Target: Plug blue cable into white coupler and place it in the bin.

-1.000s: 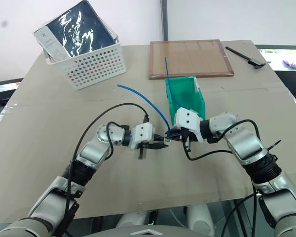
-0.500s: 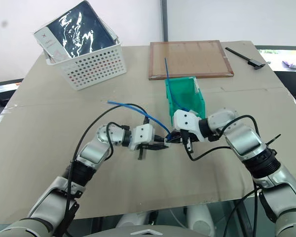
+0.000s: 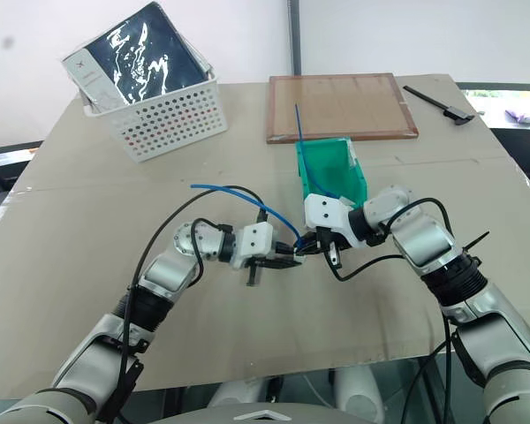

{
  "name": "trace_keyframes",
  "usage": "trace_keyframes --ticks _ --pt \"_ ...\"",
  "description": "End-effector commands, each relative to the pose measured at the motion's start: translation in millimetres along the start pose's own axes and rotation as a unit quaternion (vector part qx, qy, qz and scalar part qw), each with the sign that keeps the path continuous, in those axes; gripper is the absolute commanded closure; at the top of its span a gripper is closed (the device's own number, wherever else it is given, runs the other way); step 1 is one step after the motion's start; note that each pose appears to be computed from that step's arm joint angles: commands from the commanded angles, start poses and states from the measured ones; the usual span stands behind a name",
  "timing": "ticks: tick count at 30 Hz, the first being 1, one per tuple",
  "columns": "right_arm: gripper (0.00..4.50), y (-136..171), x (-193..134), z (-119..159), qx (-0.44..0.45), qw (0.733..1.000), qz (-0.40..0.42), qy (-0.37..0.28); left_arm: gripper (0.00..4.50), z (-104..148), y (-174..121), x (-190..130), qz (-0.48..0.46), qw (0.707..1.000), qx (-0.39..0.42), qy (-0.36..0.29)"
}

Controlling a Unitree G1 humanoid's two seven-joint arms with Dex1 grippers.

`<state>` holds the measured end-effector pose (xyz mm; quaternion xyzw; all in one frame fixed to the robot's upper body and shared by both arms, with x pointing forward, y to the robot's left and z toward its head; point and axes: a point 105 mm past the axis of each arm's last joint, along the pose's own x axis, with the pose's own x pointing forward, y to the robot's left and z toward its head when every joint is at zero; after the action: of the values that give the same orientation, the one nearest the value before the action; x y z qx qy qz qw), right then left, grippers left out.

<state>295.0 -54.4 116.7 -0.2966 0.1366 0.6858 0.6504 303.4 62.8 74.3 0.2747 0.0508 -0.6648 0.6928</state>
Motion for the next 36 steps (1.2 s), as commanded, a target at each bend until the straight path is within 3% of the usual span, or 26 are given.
trace_keyframes --ticks 1,4,5,7,10,13,14,19,25,32,36 --pt "4.50 18 25 -40 0.057 0.998 0.010 0.039 4.15 8 5 -2 0.012 1.000 0.009 -0.015" --pt "4.50 -9 3 6 0.027 0.994 -0.080 -0.069 4.15 9 5 -5 0.021 1.000 -0.006 -0.022" --pt "3.81 -13 -6 19 0.022 0.990 -0.101 -0.099 4.15 10 5 -6 0.025 0.999 -0.013 -0.026" --pt "3.09 -15 -19 33 0.018 0.983 -0.129 -0.132 4.15 11 5 -8 0.031 0.999 -0.022 -0.031" --pt "1.50 -3 -69 66 -0.009 0.958 -0.210 -0.193 4.15 16 9 -18 0.057 0.995 -0.069 -0.050" --pt "0.20 17 -92 73 -0.008 0.941 -0.268 -0.205 4.15 27 17 -27 0.083 0.987 -0.117 -0.076" --pt "0.01 23 -99 72 -0.004 0.935 -0.292 -0.202 4.15 33 22 -31 0.093 0.983 -0.134 -0.088" --pt "0.01 44 -119 61 0.021 0.897 -0.408 -0.171 4.15 72 52 -42 0.141 0.952 -0.229 -0.146" --pt "0.01 71 -132 16 0.097 0.846 -0.517 -0.090 4.15 115 91 -29 0.127 0.928 -0.330 -0.115" --pt "0.01 91 -141 -9 0.142 0.804 -0.574 -0.054 4.15 124 122 12 0.157 0.912 -0.373 -0.062" --pt "0.00 92 -143 -10 0.139 0.797 -0.585 -0.055 2.33 115 132 25 0.178 0.906 -0.382 -0.034"
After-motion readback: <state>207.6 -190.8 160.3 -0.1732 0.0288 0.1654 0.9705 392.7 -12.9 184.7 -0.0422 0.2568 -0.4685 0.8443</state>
